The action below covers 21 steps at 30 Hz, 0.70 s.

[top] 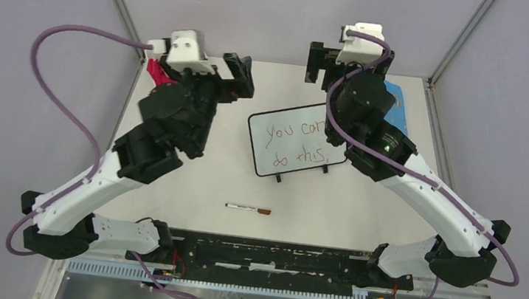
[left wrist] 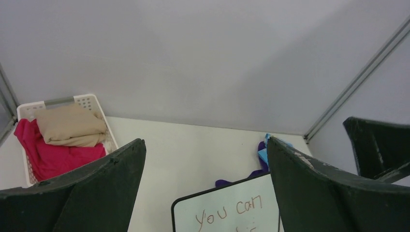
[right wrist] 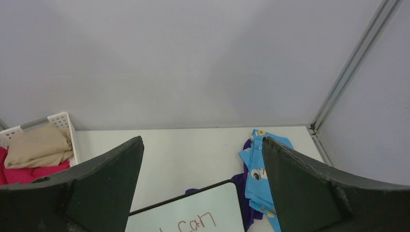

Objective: Write a sentence on the whiteboard
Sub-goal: Reset both arms

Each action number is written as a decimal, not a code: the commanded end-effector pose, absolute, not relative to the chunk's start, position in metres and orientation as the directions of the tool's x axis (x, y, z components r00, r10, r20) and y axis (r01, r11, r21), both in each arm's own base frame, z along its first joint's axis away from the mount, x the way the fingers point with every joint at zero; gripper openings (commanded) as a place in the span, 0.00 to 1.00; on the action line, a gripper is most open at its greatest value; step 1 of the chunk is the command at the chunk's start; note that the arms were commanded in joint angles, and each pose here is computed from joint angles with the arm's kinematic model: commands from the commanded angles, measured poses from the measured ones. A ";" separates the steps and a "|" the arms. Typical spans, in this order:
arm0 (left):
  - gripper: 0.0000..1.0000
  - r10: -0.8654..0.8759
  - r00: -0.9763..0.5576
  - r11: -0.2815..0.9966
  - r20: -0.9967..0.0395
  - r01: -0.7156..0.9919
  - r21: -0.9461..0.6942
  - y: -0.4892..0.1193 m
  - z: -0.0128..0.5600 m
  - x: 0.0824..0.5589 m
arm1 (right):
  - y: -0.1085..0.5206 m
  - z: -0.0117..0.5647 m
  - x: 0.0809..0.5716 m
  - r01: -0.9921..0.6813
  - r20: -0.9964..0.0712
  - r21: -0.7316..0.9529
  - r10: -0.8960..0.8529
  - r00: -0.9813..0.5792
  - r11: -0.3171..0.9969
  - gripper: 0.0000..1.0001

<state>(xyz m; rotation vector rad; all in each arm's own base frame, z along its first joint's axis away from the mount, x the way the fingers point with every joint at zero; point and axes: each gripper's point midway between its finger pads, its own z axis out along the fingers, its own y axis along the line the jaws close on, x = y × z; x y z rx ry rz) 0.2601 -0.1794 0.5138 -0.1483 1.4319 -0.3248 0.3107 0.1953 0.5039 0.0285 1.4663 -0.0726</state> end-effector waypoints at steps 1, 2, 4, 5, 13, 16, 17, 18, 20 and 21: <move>1.00 -0.191 0.071 0.977 -0.979 0.109 -0.183 -0.208 0.485 0.285 | 0.184 0.513 0.332 0.059 -0.979 0.169 0.160 0.123 0.984 0.98; 1.00 -0.195 0.056 0.975 -0.979 0.121 -0.187 -0.214 0.478 0.289 | 0.181 0.511 0.340 0.063 -0.974 0.197 0.188 0.126 0.978 0.98; 1.00 -0.227 0.020 0.964 -0.974 0.150 -0.222 -0.222 0.465 0.299 | 0.178 0.506 0.354 0.060 -0.961 0.254 0.245 0.126 0.965 0.98; 1.00 -0.239 -0.002 0.959 -0.971 0.156 -0.236 -0.222 0.458 0.306 | 0.178 0.502 0.361 0.057 -0.956 0.276 0.267 0.124 0.960 0.98; 1.00 -0.432 -0.082 0.888 -0.898 0.135 -0.440 -0.181 0.464 0.347 | 0.136 0.501 0.378 0.207 -0.957 0.249 0.206 0.205 0.946 0.98; 1.00 -0.461 -0.094 0.864 -0.882 0.178 -0.471 -0.189 0.489 0.351 | 0.134 0.519 0.378 0.145 -0.930 0.329 0.293 0.221 0.933 0.98; 1.00 -0.469 -0.098 0.855 -0.878 0.196 -0.479 -0.193 0.497 0.351 | 0.137 0.524 0.375 0.110 -0.924 0.340 0.310 0.223 0.934 0.98; 1.00 -0.474 -0.097 0.848 -0.875 0.219 -0.483 -0.196 0.506 0.349 | 0.140 0.529 0.370 0.064 -0.918 0.345 0.323 0.230 0.936 0.98; 1.00 -0.465 -0.074 0.847 -0.882 0.253 -0.468 -0.195 0.520 0.344 | 0.134 0.535 0.356 0.019 -0.903 0.357 0.341 0.261 0.934 0.98; 1.00 -0.459 -0.048 0.857 -0.887 0.237 -0.457 -0.186 0.525 0.341 | 0.126 0.540 0.347 0.013 -0.895 0.362 0.344 0.283 0.932 0.98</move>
